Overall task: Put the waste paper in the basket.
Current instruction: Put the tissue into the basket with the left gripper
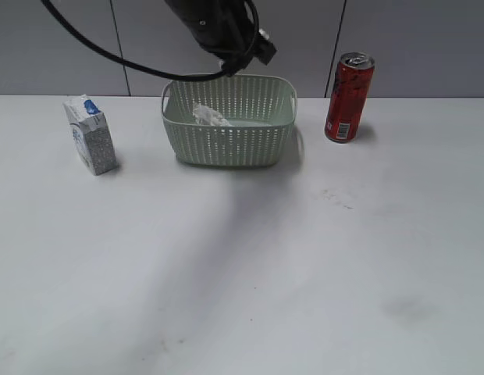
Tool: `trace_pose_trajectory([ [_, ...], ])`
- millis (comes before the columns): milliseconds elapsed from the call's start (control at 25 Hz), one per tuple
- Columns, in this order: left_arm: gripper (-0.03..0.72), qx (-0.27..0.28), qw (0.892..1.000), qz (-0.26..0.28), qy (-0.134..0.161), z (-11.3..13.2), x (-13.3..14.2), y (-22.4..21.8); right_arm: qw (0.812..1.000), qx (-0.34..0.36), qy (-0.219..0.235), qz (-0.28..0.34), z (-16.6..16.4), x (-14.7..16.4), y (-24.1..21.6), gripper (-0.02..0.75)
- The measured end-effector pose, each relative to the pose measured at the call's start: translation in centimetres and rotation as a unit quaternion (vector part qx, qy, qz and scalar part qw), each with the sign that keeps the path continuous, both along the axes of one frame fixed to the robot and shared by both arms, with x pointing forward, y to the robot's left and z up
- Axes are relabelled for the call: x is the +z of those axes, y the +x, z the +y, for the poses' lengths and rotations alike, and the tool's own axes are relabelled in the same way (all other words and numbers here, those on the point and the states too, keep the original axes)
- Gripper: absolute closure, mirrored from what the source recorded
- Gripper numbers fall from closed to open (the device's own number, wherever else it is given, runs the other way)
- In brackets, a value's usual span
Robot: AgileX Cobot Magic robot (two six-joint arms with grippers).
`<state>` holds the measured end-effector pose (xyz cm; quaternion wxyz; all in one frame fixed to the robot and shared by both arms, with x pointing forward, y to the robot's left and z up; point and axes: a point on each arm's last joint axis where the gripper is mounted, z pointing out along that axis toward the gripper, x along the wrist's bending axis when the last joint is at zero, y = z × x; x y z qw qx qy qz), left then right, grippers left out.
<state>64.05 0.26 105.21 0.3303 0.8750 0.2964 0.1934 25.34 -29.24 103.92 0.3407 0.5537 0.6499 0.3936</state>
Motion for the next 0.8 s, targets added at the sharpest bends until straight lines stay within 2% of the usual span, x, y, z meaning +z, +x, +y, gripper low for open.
trace_pose_trajectory([
  [80, 0.688, 0.003, 0.999, -0.034, -0.016, -0.4, -0.2, 0.7, 1.000, 0.000, 0.000, 0.000, 0.0, 0.0, 0.0, 0.272],
  [200, 0.655, 0.006, 0.998, -0.053, -0.023, -1.0, -2.0, 1.7, 1.000, 0.000, 0.000, 0.000, 0.0, 0.0, 0.0, 0.272],
  [280, 0.575, 0.007, 0.999, -0.049, -0.019, -1.3, -3.9, 2.3, 1.000, 0.000, 0.000, 0.000, 0.0, 0.0, 0.0, 0.271],
  [360, 0.459, 0.008, 0.999, -0.035, -0.009, -1.5, -6.1, 2.8, 1.000, 0.000, 0.000, 0.000, 0.0, 0.0, 0.0, 0.271],
  [440, 0.303, 0.009, 1.000, -0.022, 0.002, -1.5, -7.9, 3.1, 1.000, 0.000, 0.000, 0.000, 0.0, 0.0, 0.0, 0.271],
  [560, 0.107, 0.009, 1.000, 0.001, 0.018, -1.4, -9.6, 3.2, 1.000, 0.000, 0.000, 0.000, 0.0, 0.0, 0.0, 0.271],
  [640, 0.052, 0.008, 1.000, 0.010, 0.025, -1.4, -9.8, 3.1, 1.000, 0.000, 0.000, 0.000, 0.0, 0.0, 0.0, 0.271],
  [800, 0.035, 0.005, 0.998, 0.035, 0.042, -1.0, -9.1, 2.5, 1.000, 0.000, 0.000, 0.000, 0.0, 0.0, 0.0, 0.272],
])
